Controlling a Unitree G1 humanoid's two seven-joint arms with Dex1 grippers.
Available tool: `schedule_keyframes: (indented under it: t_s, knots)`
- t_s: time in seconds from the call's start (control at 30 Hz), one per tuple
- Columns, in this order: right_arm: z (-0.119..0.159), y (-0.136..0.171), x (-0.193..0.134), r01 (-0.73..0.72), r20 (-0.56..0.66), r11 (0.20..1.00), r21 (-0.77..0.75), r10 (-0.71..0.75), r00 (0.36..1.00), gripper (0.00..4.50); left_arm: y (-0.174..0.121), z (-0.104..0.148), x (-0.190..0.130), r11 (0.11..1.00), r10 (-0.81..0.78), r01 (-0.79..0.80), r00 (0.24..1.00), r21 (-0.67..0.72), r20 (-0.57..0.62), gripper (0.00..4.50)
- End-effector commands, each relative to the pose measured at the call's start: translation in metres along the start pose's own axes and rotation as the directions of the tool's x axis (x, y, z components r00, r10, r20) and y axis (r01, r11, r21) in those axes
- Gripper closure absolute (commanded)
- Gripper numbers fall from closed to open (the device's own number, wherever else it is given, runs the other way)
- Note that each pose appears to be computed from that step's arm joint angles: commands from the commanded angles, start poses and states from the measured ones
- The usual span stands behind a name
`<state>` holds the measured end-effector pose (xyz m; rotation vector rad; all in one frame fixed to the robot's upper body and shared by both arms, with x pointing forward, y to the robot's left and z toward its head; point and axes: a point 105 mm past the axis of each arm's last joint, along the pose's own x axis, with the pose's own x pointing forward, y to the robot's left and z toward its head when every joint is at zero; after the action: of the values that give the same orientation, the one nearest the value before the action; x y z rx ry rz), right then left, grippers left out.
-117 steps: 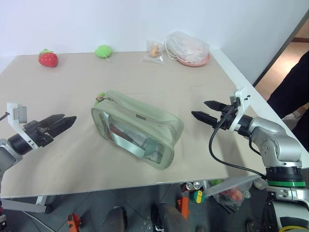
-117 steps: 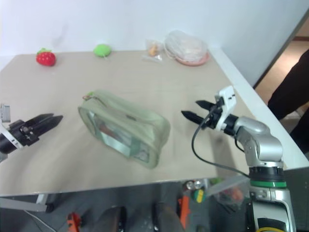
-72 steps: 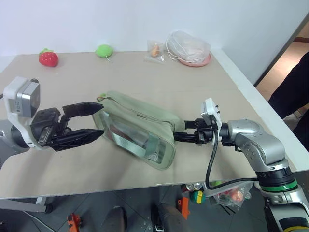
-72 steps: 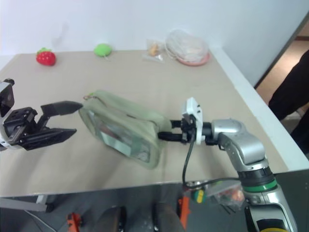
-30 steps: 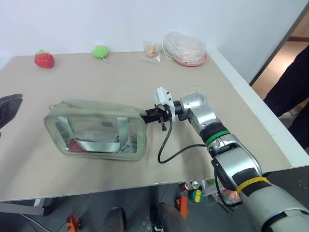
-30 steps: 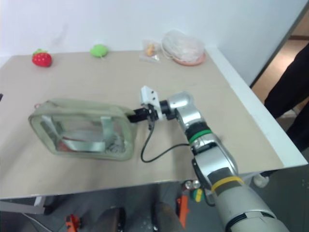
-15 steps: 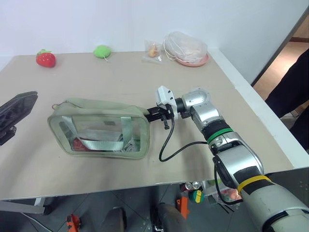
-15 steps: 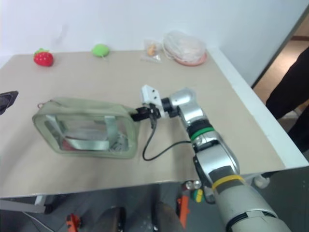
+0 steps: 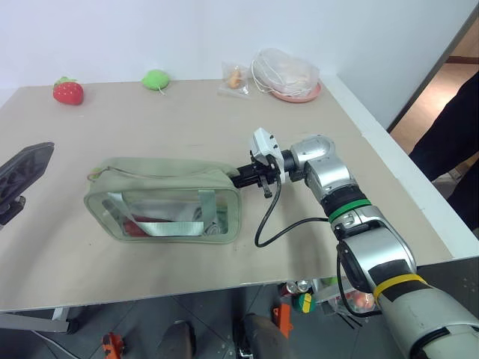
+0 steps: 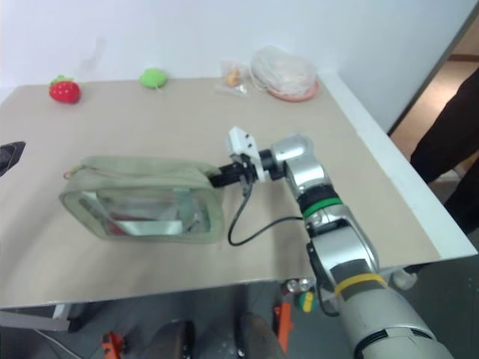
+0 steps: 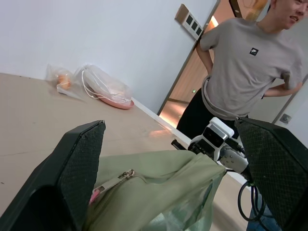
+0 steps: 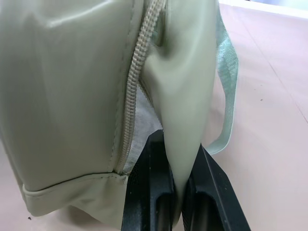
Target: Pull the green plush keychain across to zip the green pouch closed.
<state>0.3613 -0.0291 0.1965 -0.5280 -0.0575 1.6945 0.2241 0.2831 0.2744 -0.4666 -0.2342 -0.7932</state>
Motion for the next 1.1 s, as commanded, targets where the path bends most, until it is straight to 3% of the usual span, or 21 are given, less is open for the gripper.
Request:
schedule_keyframes:
  t_s: [0.03,0.17,0.43,0.53,0.63,0.93,1.1]
  knots:
    - [0.006,-0.001,-0.005,0.027,0.021,0.999,-0.025,-0.027,0.999,4.14,-0.005,0.008,0.001,0.999,-0.018,0.017,1.000,0.044,0.018,0.00]
    - [-0.002,-0.002,-0.008,0.056,0.002,0.998,0.036,-0.056,0.998,4.14,-0.005,0.007,0.001,0.999,-0.021,0.020,1.000,0.044,0.020,0.00]
    - [-0.008,0.002,-0.010,0.107,0.087,0.988,0.113,-0.117,0.989,4.14,0.001,-0.004,-0.008,1.000,0.019,-0.019,1.000,0.024,-0.007,0.00]
    - [-0.009,-0.001,-0.011,0.166,0.096,0.979,0.118,-0.178,0.979,3.46,0.011,-0.010,-0.021,0.997,0.079,-0.079,0.996,0.013,-0.028,0.00]
    - [-0.012,0.002,-0.013,0.190,0.095,0.974,0.122,-0.202,0.975,2.42,0.018,-0.010,-0.033,0.992,0.128,-0.128,0.992,0.004,-0.016,0.00]
    - [-0.015,0.007,-0.016,0.181,0.030,0.980,0.083,-0.184,0.982,2.42,0.024,-0.008,-0.034,0.990,0.138,-0.138,0.990,0.005,-0.003,0.00]
    - [-0.012,0.001,-0.051,0.255,-0.010,0.964,0.079,-0.255,0.967,2.42,0.023,-0.009,-0.036,0.990,0.143,-0.143,0.990,0.003,0.002,0.00]
